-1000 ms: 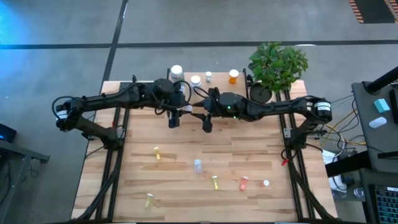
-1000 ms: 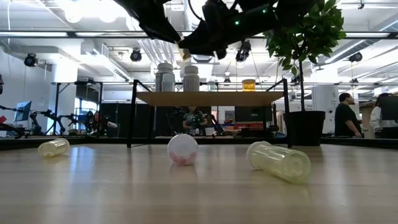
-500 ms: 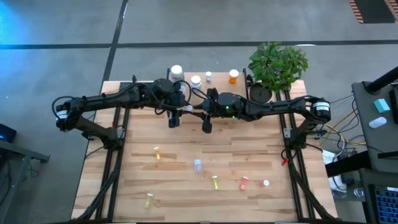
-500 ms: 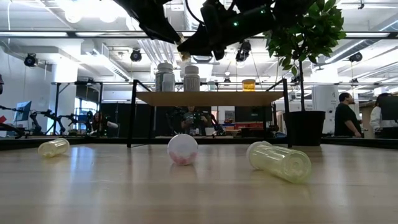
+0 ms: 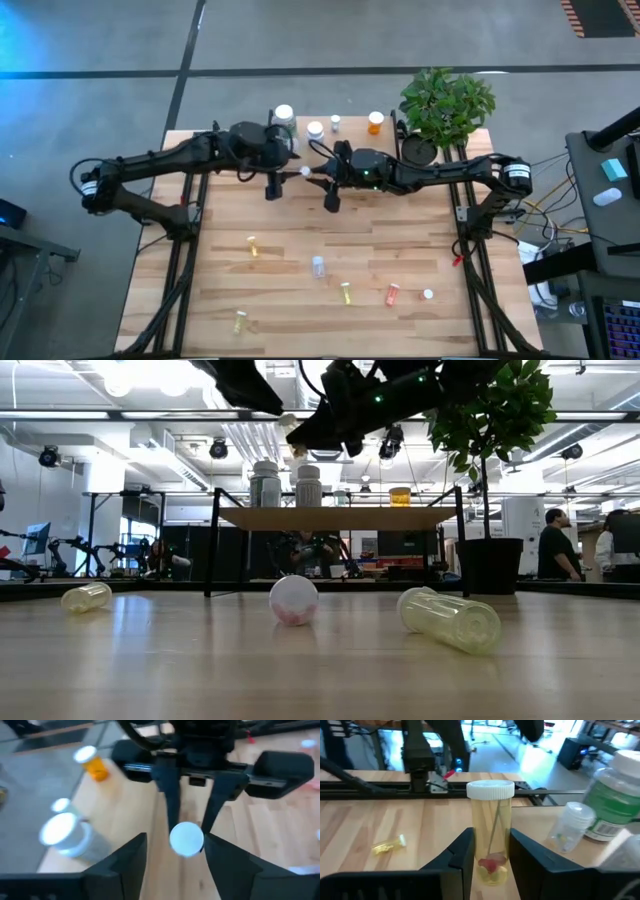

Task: Pick and place medicine bottles onto shelf by color
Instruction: Put the yellow pill bottle on the shelf

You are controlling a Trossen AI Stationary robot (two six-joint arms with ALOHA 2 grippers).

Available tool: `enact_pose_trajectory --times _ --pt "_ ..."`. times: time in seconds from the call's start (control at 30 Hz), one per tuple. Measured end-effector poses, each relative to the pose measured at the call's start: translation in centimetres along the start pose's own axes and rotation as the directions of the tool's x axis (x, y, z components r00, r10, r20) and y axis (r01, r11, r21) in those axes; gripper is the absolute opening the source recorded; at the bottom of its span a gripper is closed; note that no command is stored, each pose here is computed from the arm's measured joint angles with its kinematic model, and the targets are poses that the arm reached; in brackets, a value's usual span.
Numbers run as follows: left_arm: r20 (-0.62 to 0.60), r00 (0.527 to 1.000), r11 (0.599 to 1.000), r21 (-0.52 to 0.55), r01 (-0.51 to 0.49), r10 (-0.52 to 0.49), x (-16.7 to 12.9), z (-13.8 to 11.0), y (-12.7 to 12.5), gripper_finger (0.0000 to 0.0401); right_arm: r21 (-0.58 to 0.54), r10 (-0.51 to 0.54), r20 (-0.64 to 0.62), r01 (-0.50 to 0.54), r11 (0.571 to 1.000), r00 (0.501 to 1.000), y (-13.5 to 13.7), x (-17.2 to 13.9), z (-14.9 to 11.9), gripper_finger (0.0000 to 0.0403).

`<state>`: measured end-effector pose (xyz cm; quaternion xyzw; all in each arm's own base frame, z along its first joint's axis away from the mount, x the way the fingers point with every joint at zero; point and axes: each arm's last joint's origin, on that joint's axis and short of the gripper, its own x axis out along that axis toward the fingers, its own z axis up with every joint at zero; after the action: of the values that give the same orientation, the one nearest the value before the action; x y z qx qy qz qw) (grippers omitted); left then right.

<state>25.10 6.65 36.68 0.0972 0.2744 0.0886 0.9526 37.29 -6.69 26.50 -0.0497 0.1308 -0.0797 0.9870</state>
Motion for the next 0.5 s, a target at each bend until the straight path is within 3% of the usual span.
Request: enact_pose_trajectory --times 0.3,0.5 --pt "0.098 0.993 0.998 -0.009 -0.063 0.063 -4.9 -0.1 0.1 0.0201 0.015 -0.081 0.087 0.08 0.997 0.993 -0.2 -0.7 -0.1 0.0098" --pt "0.143 0.987 0.997 -0.015 -0.075 0.076 -6.6 -1.8 -0.4 0.0201 0.054 -0.174 0.197 0.167 0.985 0.965 -0.1 -2.8 -1.6 0.0098"
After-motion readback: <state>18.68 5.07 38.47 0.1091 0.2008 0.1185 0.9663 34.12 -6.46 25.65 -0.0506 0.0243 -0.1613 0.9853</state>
